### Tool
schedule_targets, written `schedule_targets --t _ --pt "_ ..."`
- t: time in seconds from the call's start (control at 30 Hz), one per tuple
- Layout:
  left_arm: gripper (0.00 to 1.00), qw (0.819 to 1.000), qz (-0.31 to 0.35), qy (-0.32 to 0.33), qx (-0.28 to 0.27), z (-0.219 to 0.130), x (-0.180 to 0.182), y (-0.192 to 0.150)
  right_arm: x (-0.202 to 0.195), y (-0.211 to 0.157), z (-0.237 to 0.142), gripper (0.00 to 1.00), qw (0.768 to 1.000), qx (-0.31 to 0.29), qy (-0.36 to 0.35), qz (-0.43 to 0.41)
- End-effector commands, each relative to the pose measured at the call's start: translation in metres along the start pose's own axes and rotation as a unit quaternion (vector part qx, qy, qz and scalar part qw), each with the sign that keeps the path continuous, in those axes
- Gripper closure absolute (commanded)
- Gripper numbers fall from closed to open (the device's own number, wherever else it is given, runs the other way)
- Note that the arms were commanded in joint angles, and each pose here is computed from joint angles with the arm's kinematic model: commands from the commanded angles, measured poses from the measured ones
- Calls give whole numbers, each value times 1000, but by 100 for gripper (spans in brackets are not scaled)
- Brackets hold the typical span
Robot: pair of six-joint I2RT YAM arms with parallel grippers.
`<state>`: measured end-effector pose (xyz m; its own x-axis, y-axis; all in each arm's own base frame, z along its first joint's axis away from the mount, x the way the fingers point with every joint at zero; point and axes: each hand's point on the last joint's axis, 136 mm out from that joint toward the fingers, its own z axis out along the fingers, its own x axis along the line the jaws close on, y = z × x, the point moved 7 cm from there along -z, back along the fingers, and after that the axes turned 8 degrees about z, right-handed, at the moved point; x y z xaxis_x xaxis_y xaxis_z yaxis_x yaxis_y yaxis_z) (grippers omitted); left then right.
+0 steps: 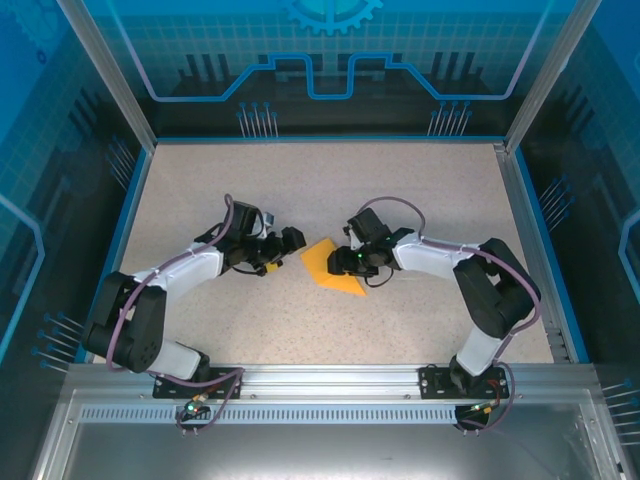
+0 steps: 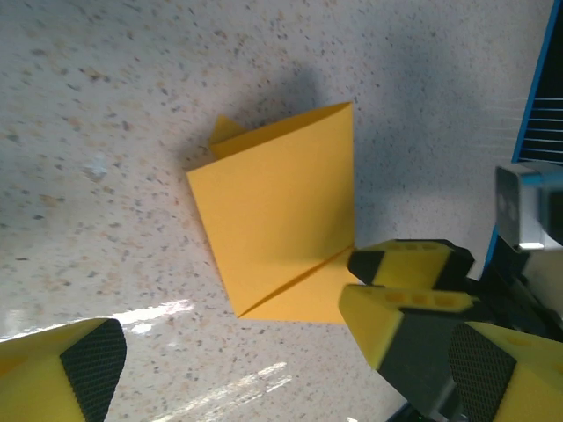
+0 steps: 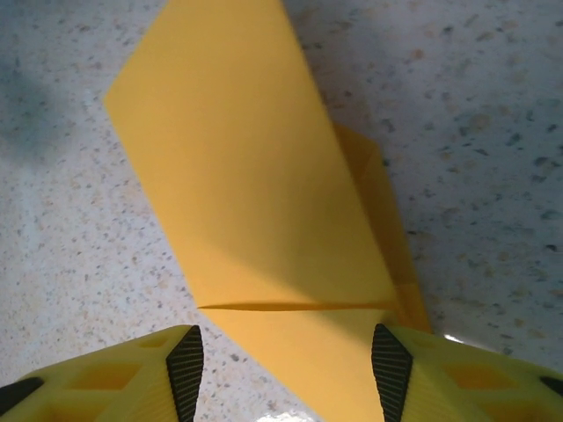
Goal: Fold a paper plane with a square sheet of paper (pick it up from the middle)
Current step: Rotate the paper at the center of the table, then fold the wing for the fifth time at the center of the table.
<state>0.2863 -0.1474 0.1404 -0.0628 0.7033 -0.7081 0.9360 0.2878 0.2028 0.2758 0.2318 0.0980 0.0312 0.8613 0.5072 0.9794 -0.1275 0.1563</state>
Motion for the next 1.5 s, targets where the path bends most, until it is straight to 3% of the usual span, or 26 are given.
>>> schedule_targets --t 0.0,0.27,0.53,0.8,1.2,1.47 --pt "2 999 -16 -17 34 11 0 -13 -17 2 9 44 999 9 -2 38" --pt "7 996 -32 -27 75 29 -5 -26 -35 -2 20 45 996 36 -1 80" --pt "21 993 -49 -40 103 45 -14 -35 -43 -2 24 47 994 47 9 96" --pt "27 989 -70 -28 125 62 -12 -43 -51 -5 26 46 993 51 13 108" --pt "58 988 -61 -41 139 81 -21 -41 -53 -6 28 47 992 52 24 111" --pt "70 989 -52 -32 133 90 -19 -35 -45 -1 20 44 995 28 47 81"
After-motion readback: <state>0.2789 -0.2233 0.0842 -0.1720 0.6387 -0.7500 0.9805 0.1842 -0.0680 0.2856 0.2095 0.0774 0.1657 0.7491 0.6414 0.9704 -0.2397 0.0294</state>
